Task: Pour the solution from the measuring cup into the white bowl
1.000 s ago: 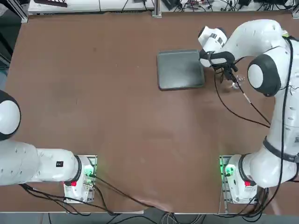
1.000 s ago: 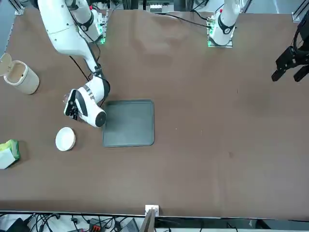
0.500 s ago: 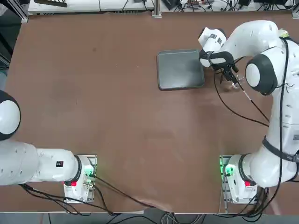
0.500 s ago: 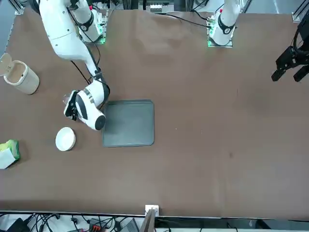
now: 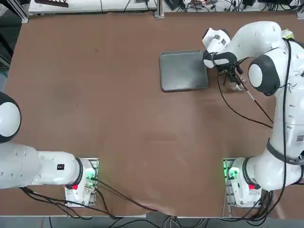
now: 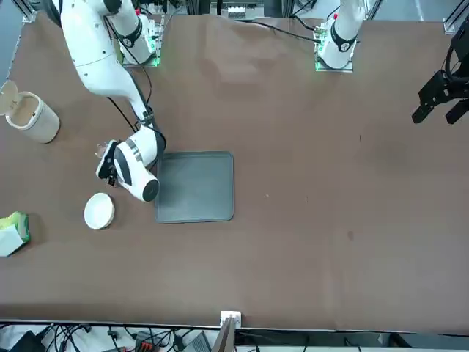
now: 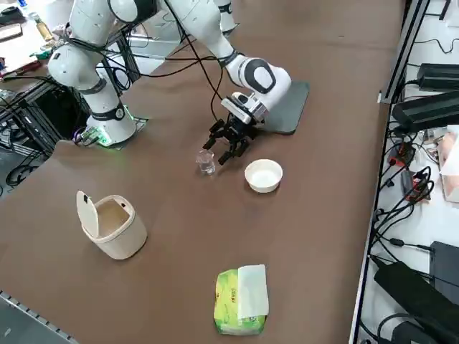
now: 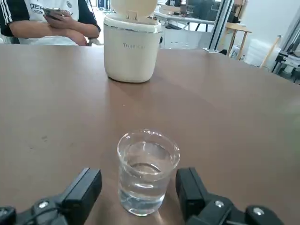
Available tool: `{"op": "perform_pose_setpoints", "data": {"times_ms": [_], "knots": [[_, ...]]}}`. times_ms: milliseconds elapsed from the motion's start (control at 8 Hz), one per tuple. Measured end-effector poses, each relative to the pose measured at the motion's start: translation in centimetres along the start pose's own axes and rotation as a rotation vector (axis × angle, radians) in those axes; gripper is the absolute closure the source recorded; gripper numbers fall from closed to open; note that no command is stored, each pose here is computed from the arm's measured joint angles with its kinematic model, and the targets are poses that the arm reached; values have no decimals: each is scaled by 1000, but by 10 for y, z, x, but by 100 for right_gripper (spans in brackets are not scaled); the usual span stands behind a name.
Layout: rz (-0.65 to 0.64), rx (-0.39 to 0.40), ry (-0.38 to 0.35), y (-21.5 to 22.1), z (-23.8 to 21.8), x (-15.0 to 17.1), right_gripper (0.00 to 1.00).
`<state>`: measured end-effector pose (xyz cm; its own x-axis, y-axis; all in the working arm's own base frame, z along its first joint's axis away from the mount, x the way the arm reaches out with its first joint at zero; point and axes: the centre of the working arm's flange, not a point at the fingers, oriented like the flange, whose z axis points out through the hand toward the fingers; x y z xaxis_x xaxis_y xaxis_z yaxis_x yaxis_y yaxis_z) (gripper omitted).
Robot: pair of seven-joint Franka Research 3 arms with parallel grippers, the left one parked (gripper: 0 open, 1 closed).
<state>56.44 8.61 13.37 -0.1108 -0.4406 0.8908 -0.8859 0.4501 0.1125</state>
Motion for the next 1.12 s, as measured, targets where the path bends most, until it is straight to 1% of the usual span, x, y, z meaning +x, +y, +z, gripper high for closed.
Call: {"op": "perform_pose_setpoints", "data": {"times_ms": [500, 875, 1125], "knots": [[6, -26, 30, 0, 14, -8, 3], [-3, -44, 60, 3, 24, -18, 6], [-3, -51, 71, 4, 26, -18, 7]]}}
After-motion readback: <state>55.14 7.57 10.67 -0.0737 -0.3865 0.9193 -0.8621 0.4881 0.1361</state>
